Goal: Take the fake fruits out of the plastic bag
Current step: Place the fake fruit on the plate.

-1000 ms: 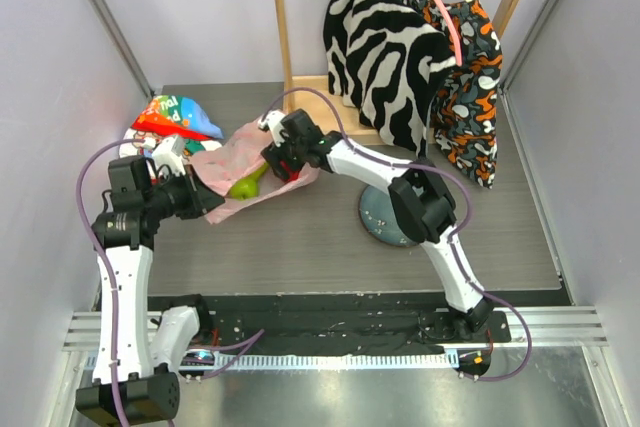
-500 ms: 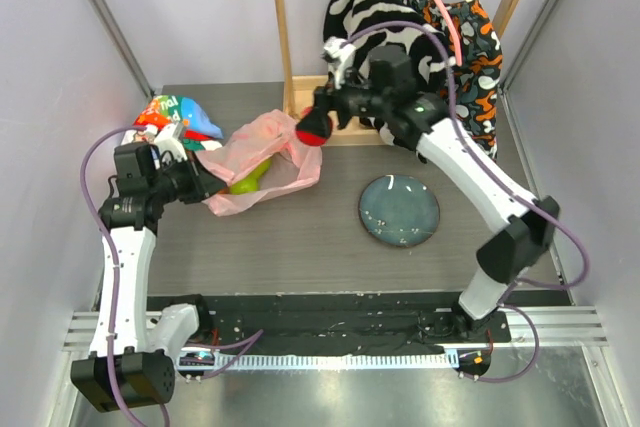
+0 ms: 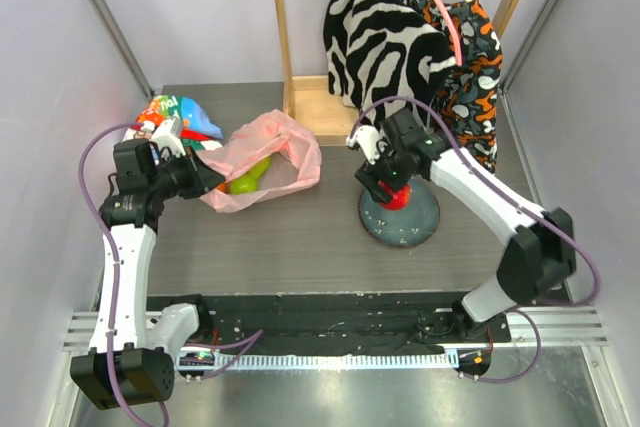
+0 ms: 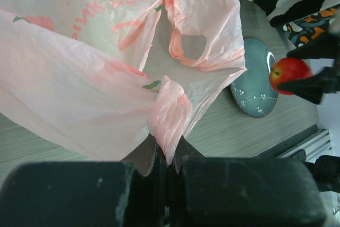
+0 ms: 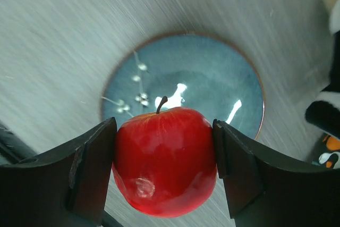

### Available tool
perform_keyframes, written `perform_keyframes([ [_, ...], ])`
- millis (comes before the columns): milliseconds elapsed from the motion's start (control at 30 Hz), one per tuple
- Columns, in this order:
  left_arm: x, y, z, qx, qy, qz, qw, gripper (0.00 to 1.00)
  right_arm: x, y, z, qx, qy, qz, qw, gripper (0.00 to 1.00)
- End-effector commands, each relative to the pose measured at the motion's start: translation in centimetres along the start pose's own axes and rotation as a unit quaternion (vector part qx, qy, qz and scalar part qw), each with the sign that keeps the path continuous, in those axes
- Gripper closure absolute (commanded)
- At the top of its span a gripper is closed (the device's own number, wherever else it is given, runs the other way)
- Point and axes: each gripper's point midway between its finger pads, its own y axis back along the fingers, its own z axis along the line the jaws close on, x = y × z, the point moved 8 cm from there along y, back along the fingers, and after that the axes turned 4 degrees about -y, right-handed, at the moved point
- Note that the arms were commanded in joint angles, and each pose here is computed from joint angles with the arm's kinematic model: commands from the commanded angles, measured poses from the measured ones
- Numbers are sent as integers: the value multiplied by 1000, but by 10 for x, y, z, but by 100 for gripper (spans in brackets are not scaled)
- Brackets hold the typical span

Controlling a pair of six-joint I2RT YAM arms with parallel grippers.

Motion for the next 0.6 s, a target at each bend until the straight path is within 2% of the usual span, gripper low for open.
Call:
perform_keyframes([
  [0, -10, 3, -6, 7, -18, -31, 999, 100, 8, -23, -20, 47, 30, 92, 994, 71],
  [300, -3, 5, -4, 2, -17, -30, 999, 100, 4, -82, -36, 44, 74, 185, 979, 71],
  [467, 0, 5, -4, 4, -15, -30, 999, 100, 3, -97, -37, 24, 82, 207, 975, 65],
  [500, 1, 5, -4, 5, -16, -29, 999, 100, 3, -98, -36, 22, 80, 207, 975, 62],
  [533, 1, 5, -4, 5, -15, -28, 999, 100, 3, -102, -36, 22, 76, 211, 974, 50],
  [567, 2, 4, -4, 5, -13, -26, 1000, 100, 0, -102, -37, 26, 70, 206, 976, 45],
])
